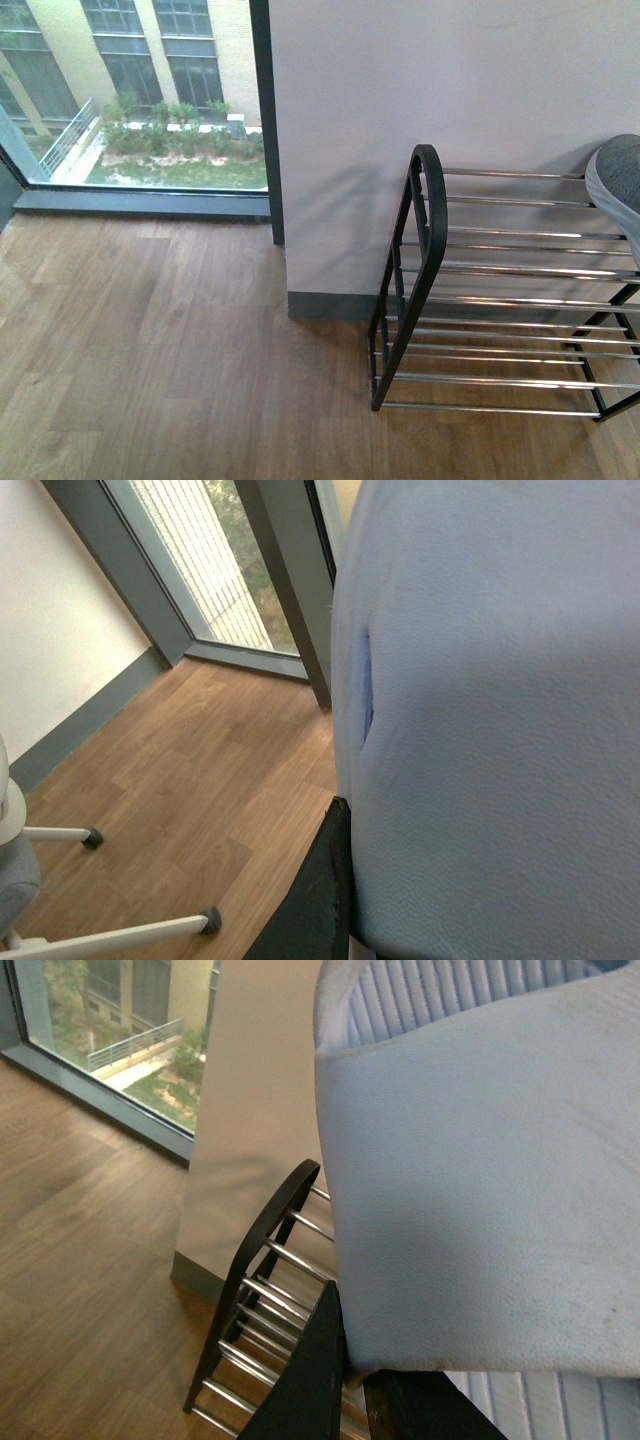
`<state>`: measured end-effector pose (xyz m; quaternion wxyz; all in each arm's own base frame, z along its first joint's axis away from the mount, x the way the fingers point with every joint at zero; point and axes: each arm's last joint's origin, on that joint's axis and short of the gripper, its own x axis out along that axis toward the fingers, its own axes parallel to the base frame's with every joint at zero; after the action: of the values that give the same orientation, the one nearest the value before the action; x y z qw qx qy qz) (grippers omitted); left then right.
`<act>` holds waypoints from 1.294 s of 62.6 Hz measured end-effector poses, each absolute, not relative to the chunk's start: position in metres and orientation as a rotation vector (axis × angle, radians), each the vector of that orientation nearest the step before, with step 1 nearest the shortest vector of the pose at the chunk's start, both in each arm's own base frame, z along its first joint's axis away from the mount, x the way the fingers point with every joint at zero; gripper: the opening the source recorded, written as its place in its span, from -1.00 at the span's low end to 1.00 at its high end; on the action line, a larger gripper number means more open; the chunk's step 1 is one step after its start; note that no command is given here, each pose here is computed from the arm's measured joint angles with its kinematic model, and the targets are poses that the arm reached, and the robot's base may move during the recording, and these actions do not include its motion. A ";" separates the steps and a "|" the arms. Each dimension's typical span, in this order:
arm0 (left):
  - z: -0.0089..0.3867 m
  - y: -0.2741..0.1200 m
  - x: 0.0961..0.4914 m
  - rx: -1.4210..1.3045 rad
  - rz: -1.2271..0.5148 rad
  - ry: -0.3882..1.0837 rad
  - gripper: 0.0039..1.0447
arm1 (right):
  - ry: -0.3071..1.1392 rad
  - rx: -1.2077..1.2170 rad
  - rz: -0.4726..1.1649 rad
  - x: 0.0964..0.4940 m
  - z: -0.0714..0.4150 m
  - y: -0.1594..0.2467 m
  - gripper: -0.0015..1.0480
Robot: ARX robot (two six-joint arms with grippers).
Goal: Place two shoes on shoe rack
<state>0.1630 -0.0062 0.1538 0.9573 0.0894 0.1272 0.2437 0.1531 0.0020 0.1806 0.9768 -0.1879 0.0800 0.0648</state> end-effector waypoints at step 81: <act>0.154 -0.006 0.163 0.181 0.488 0.259 -0.97 | 0.525 -0.111 0.005 0.388 0.090 -0.008 -0.97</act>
<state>0.1632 -0.0065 0.1537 0.9580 0.0894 0.1276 0.2407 0.3877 -0.0082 0.0900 0.9642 -0.0548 0.2593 0.0025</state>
